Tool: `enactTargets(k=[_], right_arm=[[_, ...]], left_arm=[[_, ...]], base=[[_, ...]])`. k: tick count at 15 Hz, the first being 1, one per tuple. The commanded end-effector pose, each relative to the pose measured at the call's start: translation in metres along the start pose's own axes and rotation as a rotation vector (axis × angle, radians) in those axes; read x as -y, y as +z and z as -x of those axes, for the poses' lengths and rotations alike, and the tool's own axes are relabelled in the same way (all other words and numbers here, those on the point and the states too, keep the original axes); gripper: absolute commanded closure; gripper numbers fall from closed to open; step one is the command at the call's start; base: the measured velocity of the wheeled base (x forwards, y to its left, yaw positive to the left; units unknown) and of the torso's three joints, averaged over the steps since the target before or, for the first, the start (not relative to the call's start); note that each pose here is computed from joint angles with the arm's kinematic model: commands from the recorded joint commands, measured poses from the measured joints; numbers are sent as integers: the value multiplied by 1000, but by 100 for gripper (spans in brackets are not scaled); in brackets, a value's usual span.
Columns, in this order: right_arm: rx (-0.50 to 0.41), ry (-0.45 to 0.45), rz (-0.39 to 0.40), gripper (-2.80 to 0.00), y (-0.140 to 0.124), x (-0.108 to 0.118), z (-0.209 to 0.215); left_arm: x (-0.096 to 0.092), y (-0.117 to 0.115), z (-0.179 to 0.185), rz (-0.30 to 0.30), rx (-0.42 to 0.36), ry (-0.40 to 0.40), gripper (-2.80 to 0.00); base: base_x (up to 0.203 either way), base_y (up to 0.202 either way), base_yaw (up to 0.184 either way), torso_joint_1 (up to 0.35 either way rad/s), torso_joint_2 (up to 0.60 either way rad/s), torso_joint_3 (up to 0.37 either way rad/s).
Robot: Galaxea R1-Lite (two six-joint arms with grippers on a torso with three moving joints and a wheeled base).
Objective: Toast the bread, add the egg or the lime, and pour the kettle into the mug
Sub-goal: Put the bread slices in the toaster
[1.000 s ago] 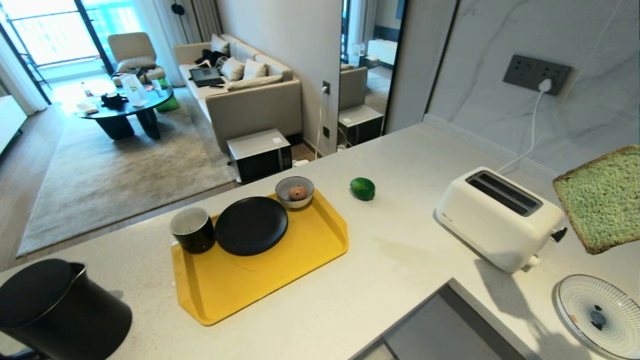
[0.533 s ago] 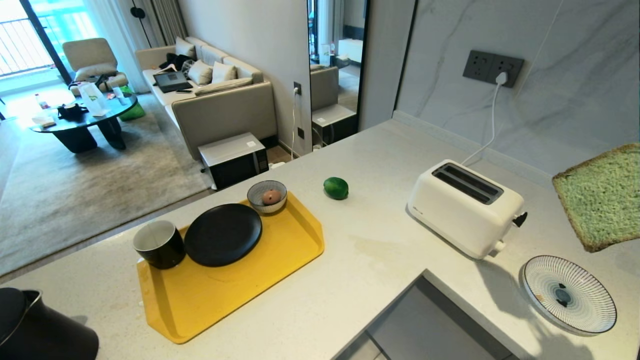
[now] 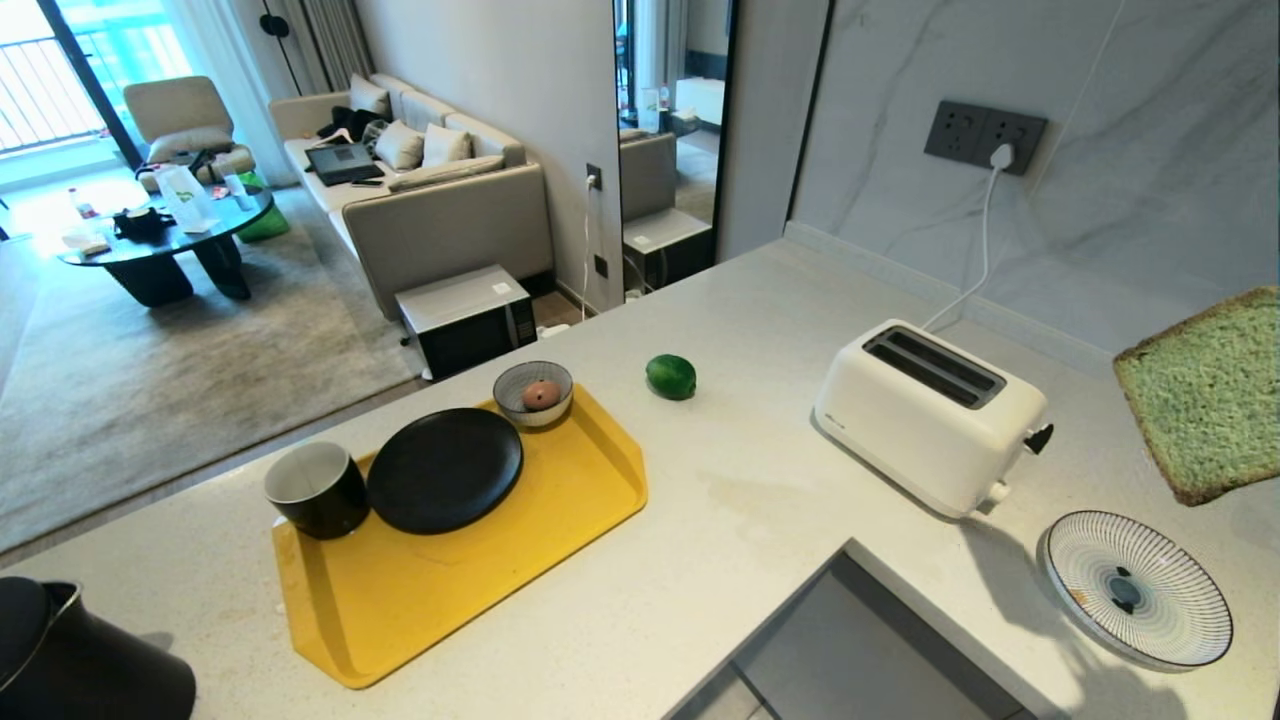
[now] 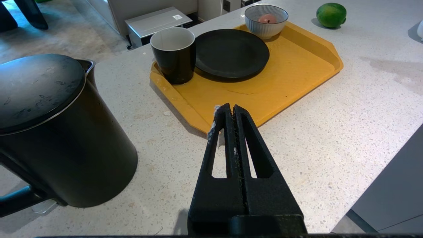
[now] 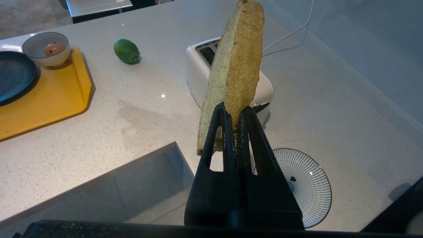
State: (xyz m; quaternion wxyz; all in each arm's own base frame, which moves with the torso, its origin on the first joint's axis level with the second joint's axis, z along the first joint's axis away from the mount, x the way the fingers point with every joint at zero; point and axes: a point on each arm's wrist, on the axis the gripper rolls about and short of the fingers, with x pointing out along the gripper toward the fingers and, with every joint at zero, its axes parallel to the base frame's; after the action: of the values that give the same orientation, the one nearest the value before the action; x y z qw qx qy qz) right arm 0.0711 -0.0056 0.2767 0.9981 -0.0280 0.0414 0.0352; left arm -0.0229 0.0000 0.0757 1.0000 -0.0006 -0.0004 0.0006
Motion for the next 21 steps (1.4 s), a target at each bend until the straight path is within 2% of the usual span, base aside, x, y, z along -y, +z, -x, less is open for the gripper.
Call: enactTargets(k=[1,7,11,15,17,18,21], right_arm=[[-13,5,-2,0,3,2,-8],[19,-6,3,0,35,9,-27],[-17,-3,0,0,33,11,-40],[-36,3,-4,0,31,12,-46],[-41,8,-2,0,30,12,-47],[-46,8,8,0,31,13,-49],[-86,31,133,0,28,16,-65]], left_arm=[[0,0,0,0,-1,0,0],[0,0,0,0,1,0,0],[0,0,0,-1,2,0,0],[0,0,0,0,-1,0,0],[0,0,0,0,0,0,0],[0,0,0,0,1,0,0],[0,0,0,0,1,0,0]], base=[[0,0,0,0,0,0],[0,0,0,0,0,0],[16,0,0,-1,0,1],[174,0,3,5,1,0],[36,0,1,8,5,-4],[0,0,0,0,0,0],[0,0,0,0,0,0]])
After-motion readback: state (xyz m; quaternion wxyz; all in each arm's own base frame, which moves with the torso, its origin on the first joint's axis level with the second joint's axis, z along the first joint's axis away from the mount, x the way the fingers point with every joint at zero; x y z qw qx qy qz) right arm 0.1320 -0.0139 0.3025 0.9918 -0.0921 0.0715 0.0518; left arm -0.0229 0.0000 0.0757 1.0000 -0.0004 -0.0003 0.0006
